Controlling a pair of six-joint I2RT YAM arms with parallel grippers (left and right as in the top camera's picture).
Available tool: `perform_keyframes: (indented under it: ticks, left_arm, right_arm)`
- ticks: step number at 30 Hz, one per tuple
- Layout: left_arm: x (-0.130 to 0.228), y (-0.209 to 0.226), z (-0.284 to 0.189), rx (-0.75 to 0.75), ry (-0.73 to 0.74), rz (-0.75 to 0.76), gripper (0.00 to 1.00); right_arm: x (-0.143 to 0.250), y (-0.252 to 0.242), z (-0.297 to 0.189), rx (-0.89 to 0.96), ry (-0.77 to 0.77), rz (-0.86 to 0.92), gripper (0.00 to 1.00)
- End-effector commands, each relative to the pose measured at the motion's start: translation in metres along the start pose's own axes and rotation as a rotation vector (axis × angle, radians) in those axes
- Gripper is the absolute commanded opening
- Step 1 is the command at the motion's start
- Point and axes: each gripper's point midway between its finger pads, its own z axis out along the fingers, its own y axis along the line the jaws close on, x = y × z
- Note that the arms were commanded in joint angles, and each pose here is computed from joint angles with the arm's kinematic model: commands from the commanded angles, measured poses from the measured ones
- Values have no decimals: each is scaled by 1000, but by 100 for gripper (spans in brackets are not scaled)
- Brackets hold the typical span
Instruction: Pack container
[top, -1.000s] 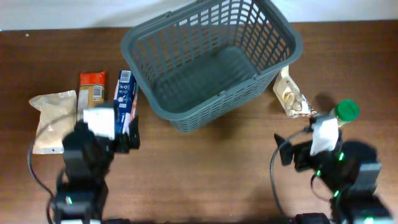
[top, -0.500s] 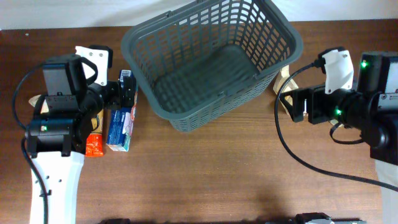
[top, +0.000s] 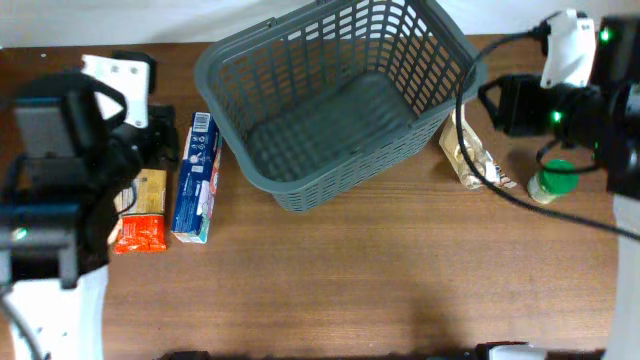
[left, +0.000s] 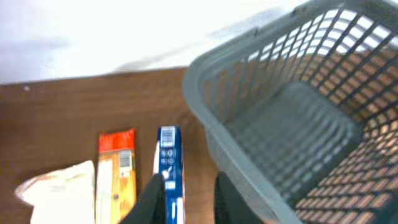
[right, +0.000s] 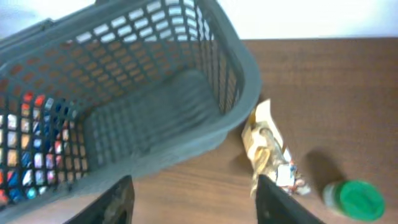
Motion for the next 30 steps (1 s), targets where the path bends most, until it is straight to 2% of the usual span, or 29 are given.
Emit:
perform_keyframes:
  ticks: [1, 5, 7, 14, 19, 22, 30]
  left_arm:
    - [-9, -16, -37, 74, -12, -48, 5]
    - [9, -48, -53, 224, 70, -49, 2]
    - [21, -67, -56, 297, 119, 3, 2]
    - [83, -148, -61, 546, 369, 331, 2]
    - [111, -163, -40, 479, 508, 491, 2]
    - [123, -175, -27, 500, 559, 612, 2]
    - [138, -185, 8, 487, 662, 649, 2]
  right_arm:
    - [-21, -2, 12, 15, -6, 5, 36]
    - [-28, -6, 36, 16, 19, 32, 14]
    - [-26, -8, 49, 19, 45, 66, 4]
    - [-33, -8, 83, -16, 61, 103, 4]
    - [-42, 0, 96, -75, 44, 119, 4]
    - [-36, 0, 113, -81, 84, 128, 4]
    - [-2, 4, 158, -91, 248, 146, 4]
